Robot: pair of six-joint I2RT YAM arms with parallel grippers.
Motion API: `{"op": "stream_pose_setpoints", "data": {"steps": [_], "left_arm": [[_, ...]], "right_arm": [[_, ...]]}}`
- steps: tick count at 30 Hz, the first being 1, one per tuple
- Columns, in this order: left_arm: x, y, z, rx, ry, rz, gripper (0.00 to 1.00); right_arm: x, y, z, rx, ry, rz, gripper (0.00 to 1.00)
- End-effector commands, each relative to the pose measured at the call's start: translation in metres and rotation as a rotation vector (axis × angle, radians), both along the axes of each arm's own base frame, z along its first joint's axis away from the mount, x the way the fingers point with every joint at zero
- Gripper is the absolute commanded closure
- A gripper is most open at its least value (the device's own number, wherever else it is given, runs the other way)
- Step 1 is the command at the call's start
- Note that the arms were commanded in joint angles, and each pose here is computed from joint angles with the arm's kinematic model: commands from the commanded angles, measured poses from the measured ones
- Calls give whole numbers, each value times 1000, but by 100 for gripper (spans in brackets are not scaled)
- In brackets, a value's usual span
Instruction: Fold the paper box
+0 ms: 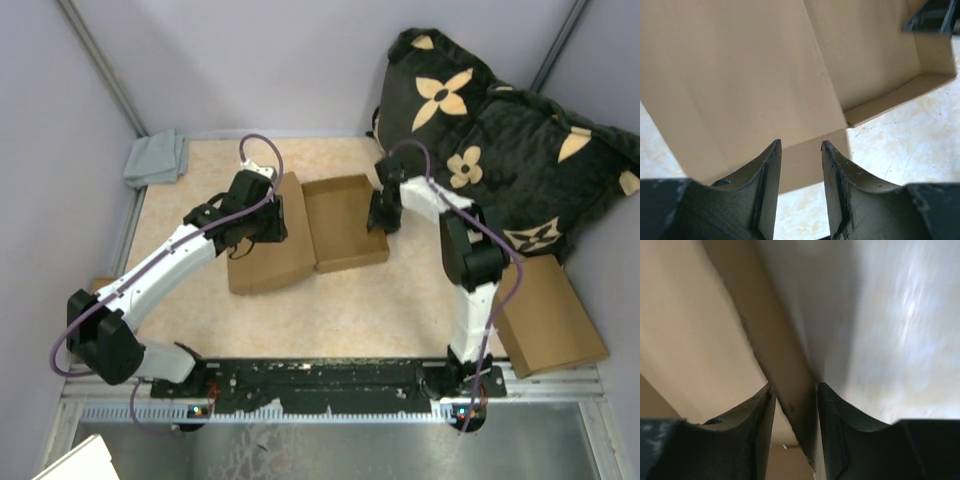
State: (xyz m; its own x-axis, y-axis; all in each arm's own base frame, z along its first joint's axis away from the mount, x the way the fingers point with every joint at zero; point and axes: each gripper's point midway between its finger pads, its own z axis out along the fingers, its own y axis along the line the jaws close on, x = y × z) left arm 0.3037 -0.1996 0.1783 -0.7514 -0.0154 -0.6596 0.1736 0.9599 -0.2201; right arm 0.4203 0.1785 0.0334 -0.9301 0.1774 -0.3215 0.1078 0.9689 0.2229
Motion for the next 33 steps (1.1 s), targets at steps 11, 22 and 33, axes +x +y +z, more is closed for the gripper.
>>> {"op": "stream_pose_setpoints", "data": {"steps": [11, 22, 33], "left_arm": [[19, -24, 12, -55, -20, -57, 56], [5, 1, 18, -64, -50, 56, 54], [28, 61, 13, -216, -39, 279, 45]], "right_arm": [[-164, 70, 151, 192, -255, 353, 31], [-9, 59, 128, 5, -308, 418, 33], [-20, 76, 124, 65, -358, 261, 50]]}}
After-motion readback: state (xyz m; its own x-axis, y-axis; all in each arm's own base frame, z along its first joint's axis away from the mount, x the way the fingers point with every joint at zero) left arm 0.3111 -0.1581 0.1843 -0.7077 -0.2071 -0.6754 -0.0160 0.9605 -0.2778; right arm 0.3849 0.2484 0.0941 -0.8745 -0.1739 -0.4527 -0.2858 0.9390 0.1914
